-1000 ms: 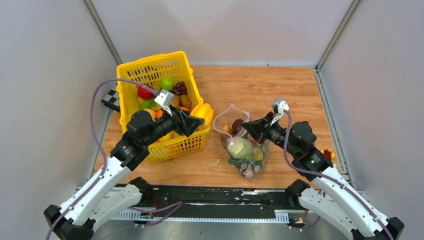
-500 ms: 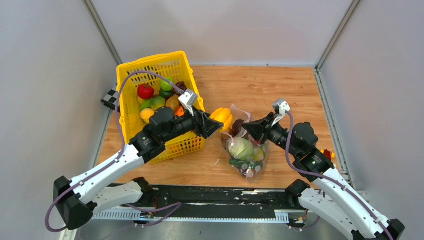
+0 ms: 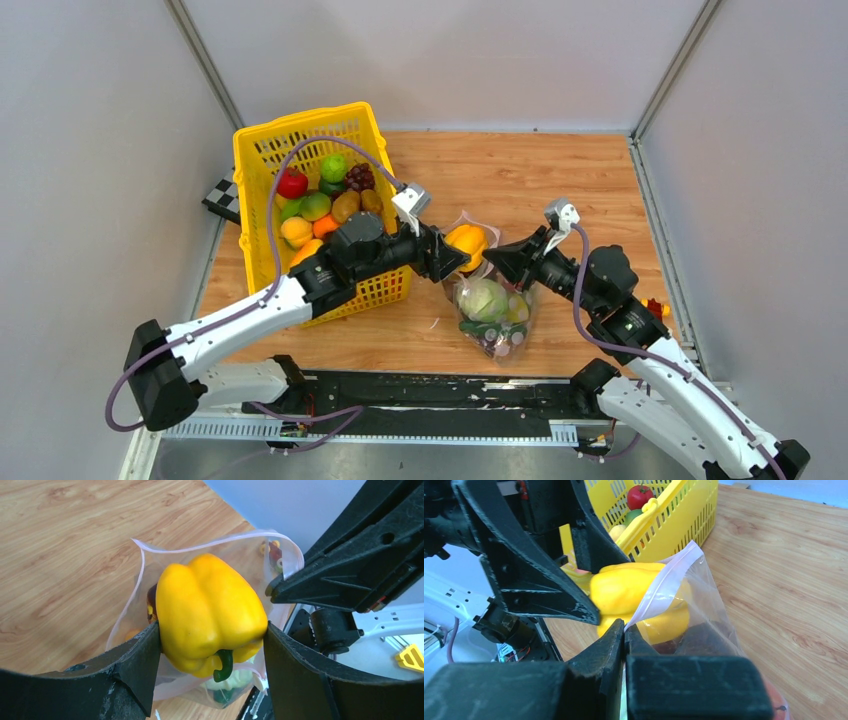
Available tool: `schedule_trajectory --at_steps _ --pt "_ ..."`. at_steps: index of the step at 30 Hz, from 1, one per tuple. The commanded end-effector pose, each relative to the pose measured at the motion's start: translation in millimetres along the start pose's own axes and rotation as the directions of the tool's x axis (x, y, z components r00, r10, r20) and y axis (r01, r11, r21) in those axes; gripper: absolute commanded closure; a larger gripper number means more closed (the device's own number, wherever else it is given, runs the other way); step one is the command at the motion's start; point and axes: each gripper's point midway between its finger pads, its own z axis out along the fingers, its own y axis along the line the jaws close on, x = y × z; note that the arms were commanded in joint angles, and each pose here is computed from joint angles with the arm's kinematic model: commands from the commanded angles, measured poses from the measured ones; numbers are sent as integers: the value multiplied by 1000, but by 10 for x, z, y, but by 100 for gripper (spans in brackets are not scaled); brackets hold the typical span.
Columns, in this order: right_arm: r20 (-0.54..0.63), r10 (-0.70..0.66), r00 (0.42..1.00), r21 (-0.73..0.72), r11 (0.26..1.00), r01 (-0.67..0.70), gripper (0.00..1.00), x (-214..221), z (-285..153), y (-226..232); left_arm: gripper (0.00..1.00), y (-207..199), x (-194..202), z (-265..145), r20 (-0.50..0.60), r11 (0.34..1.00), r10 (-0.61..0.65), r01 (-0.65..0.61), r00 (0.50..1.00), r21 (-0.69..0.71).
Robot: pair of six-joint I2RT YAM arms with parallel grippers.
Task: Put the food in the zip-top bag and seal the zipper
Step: Place the fake vegetable in the zipper food storage bag.
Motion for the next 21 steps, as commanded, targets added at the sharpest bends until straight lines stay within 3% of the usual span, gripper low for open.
schedule_trajectory --at_steps 1,13,18,21 --pt "99 -23 995 -100 994 33 97 -321 -59 250 48 -54 -307 84 107 999 31 -28 994 -29" --pt "114 -24 993 -154 987 42 97 -344 -72 348 44 -200 -102 408 82 999 24 -27 996 37" --pt "123 -21 992 -117 993 36 97 -357 -76 286 32 -234 -14 476 67 998 23 -27 997 51" --pt "140 -22 990 -52 998 30 97 -383 -101 180 19 -231 -69 406 77 998 39 -42 996 37"
